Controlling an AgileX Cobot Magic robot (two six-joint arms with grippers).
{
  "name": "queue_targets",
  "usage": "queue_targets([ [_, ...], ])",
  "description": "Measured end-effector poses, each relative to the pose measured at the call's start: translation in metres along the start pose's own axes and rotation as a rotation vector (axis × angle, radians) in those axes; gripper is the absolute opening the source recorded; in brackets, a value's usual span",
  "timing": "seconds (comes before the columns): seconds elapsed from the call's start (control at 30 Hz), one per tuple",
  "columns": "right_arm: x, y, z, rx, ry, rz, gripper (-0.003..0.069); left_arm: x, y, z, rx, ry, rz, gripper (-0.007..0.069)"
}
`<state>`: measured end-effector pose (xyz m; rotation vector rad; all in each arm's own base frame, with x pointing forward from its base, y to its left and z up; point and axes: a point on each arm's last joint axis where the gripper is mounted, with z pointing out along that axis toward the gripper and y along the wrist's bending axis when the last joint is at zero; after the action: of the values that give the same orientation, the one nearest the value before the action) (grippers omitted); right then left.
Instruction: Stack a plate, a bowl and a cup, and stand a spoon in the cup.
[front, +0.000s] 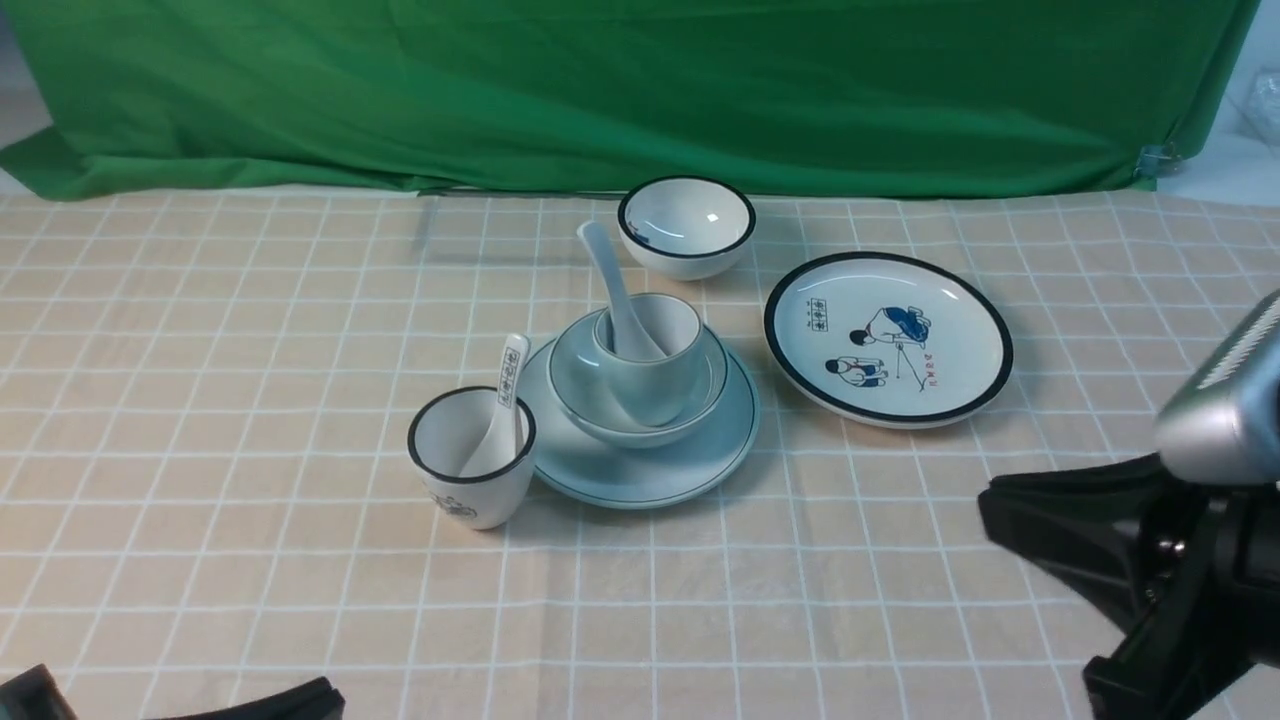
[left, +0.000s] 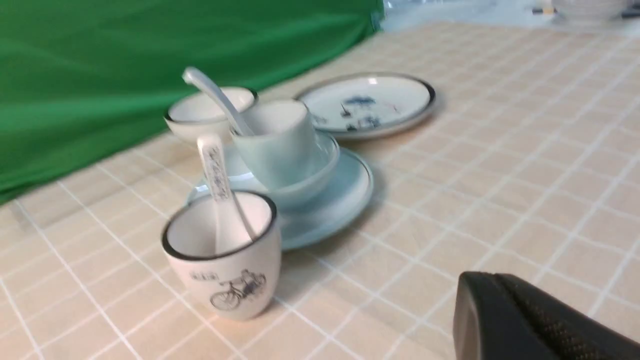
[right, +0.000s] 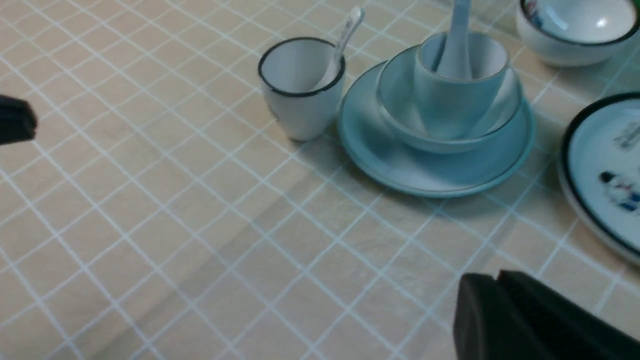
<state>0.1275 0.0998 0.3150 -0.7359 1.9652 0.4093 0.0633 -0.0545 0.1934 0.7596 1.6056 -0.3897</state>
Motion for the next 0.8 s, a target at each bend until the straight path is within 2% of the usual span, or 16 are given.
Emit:
queue_targets([
  [0.03,0.002,-0.001,-0.002,0.008,-0.007,0.0,0.0036,0.0,0.0,0.0,0.0,0.002,0.0,0.0001],
  [0.1,0.029,-0.017,-0.017,0.126,-0.043,0.049,0.0019,0.0,0.0,0.0,0.001,0.005,0.0,0.0001],
  [0.13,0.032,-0.019,-0.019,0.147,-0.045,0.057,0.0018,0.0,0.0,0.0,0.001,0.004,0.0,0.0001],
  [0.23,0.097,-0.026,-0.032,0.331,-0.095,0.092,0.0018,0.0,0.0,0.0,0.001,0.005,0.0,0.0001],
  [0.33,0.145,-0.024,-0.031,0.439,-0.145,0.082,0.0018,0.0,0.0,0.0,0.001,0.005,0.0,0.0001],
  [0.47,0.173,-0.018,-0.033,0.495,-0.173,0.114,0.0018,0.001,0.0,0.0,0.001,0.006,0.0,0.0001],
  [0.8,0.178,-0.016,-0.034,0.5,-0.171,0.203,0.002,0.001,0.0,0.0,0.002,0.008,0.004,0.0001],
])
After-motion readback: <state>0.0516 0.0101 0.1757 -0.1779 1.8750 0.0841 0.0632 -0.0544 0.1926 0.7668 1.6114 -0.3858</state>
